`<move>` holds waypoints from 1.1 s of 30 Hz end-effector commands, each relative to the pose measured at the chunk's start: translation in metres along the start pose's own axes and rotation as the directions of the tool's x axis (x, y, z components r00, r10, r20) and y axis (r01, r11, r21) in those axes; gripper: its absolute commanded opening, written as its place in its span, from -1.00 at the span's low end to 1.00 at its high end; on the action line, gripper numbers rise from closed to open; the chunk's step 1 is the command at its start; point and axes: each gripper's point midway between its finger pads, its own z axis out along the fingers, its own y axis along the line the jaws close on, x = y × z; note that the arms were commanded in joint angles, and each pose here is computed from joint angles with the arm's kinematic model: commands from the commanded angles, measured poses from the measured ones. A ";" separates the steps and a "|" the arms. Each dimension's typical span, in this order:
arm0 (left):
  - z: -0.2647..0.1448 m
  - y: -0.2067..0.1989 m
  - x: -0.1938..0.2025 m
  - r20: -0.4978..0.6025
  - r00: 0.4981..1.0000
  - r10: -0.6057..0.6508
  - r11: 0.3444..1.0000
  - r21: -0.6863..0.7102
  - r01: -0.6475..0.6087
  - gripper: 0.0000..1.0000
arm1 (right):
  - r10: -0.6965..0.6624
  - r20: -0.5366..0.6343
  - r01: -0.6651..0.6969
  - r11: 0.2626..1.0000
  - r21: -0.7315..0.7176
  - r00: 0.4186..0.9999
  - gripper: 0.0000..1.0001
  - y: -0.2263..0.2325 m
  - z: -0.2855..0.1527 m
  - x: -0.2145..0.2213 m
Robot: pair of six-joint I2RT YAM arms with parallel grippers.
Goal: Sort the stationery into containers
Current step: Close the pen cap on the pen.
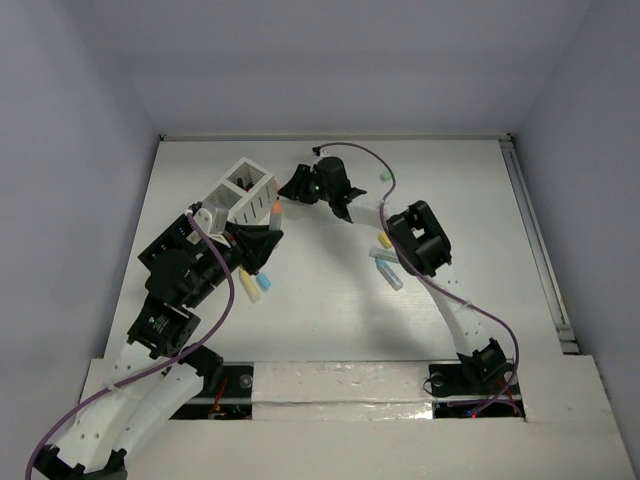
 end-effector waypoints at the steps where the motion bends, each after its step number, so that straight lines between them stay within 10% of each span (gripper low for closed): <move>1: 0.002 -0.004 -0.013 0.054 0.998 0.014 1.000 0.024 -0.015 -1.00 | -0.099 0.063 0.099 0.995 0.010 0.993 0.20 0.024 -0.008 -0.027; 11: 0.005 0.000 -0.013 0.052 0.999 0.012 1.000 0.010 -0.013 -1.00 | -0.077 -0.041 0.080 0.995 0.060 0.996 0.38 0.013 0.022 -0.023; 33: -0.006 -0.019 -0.024 0.106 0.994 -0.008 0.996 0.090 -0.002 -1.00 | 0.133 -0.124 -0.108 0.976 0.191 0.983 0.12 -0.031 0.033 0.029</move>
